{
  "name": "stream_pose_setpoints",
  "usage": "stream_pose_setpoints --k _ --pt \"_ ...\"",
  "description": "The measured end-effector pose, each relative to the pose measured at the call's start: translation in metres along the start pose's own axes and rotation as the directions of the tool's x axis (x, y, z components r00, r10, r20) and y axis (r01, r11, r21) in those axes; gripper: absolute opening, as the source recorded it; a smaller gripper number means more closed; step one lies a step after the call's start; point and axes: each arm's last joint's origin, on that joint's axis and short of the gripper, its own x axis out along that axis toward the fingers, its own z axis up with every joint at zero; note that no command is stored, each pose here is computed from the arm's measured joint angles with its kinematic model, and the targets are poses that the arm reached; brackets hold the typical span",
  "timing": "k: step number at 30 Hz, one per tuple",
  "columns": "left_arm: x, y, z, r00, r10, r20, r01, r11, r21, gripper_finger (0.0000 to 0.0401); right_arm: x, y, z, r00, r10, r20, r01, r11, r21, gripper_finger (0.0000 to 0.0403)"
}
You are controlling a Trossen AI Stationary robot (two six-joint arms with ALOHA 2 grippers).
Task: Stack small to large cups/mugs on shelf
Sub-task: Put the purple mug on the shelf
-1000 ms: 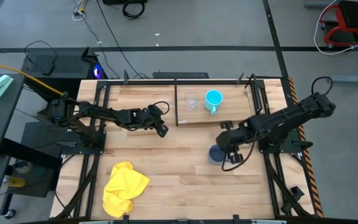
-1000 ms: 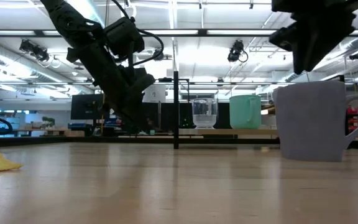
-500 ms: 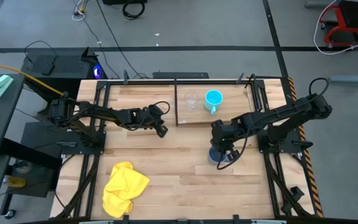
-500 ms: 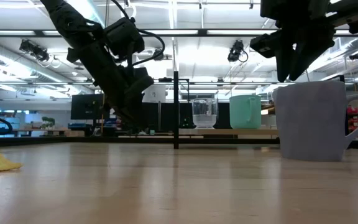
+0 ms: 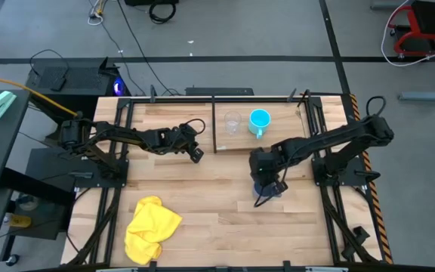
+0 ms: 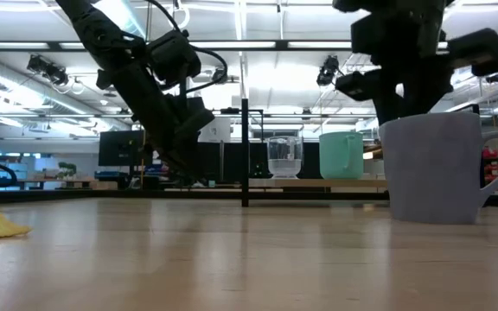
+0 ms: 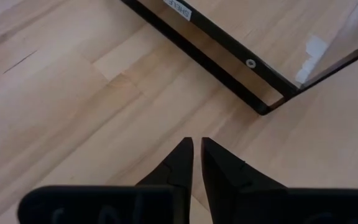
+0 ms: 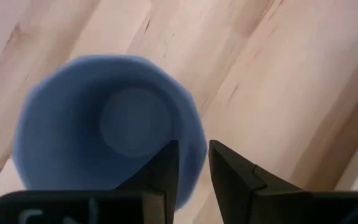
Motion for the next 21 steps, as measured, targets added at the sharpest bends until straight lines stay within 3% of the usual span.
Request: stream_pose_setpoints --k 8,21 --pt "0.000 0.000 0.000 1.000 0.000 0.000 0.000 1.000 0.000 0.0040 0.018 0.003 0.004 0.998 0.049 -0.050 -0.050 0.999 -0.013 0.0095" --pt "0.000 0.000 0.000 1.000 0.000 0.000 0.000 1.000 0.000 0.0043 0.005 0.000 0.017 0.999 0.032 0.011 -0.031 0.997 -0.069 0.0095"
